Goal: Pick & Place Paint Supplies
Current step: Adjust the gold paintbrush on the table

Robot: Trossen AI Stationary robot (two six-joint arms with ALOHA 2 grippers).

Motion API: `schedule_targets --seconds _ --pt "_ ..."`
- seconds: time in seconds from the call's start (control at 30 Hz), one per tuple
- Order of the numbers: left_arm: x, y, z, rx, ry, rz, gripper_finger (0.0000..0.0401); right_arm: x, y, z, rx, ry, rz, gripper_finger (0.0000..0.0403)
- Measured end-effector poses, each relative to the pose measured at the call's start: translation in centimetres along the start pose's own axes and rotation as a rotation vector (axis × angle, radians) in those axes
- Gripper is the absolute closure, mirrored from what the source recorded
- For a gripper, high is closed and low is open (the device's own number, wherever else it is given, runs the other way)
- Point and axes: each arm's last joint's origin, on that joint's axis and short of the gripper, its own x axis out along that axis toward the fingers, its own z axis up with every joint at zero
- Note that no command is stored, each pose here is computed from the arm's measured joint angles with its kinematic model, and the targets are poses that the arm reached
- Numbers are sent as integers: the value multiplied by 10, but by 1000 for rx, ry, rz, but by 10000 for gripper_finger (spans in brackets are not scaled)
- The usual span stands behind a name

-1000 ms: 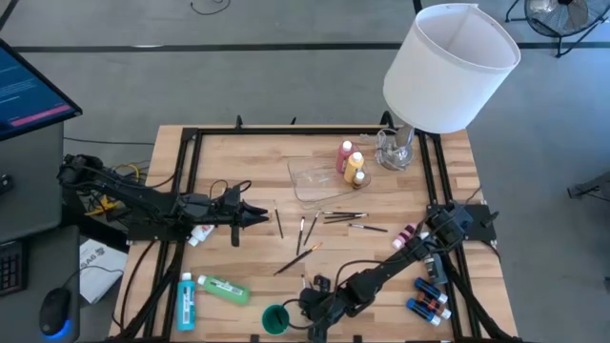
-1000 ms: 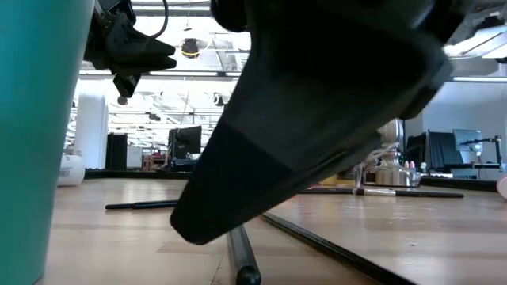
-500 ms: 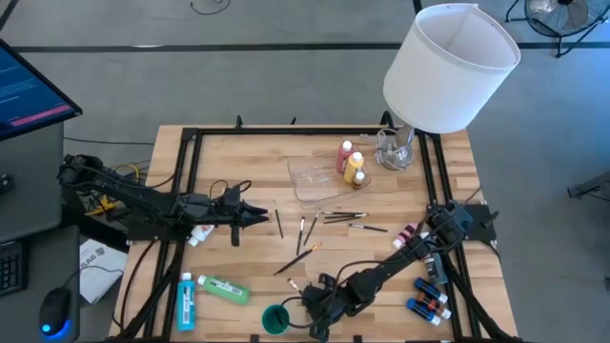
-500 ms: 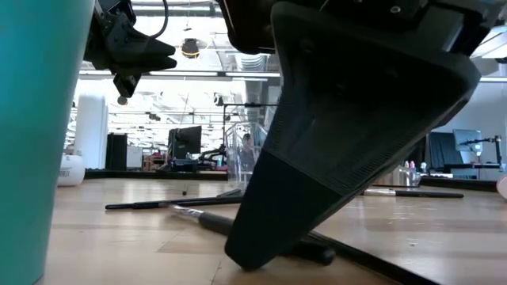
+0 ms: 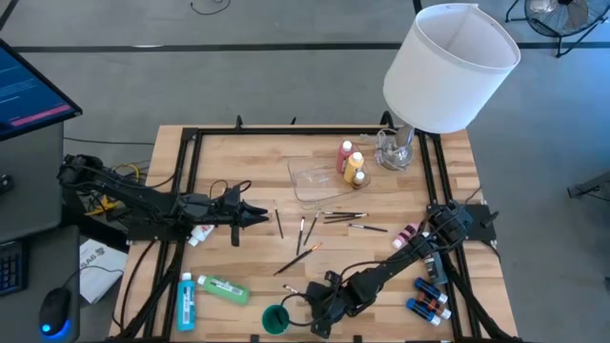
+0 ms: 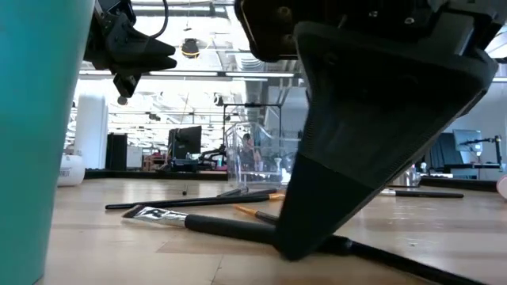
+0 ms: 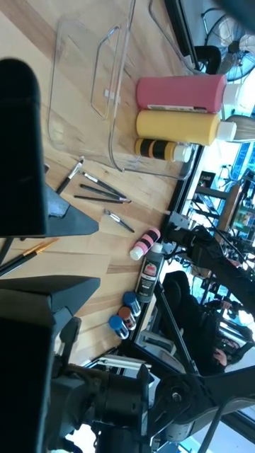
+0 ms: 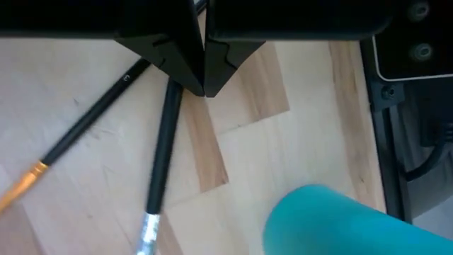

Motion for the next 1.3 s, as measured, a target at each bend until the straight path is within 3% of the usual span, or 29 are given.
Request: schedule_targets --seconds 0.83,1.1,1.3 --pt "0 0 0 0 0 0 400 -20 -27 -4 88 12 -335 403" --pt "0 0 0 0 0 0 400 -29 -38 1 34 -125 -489 403" --pt "0 0 0 0 0 0 400 -57 -31 12 32 -295 -508 403"
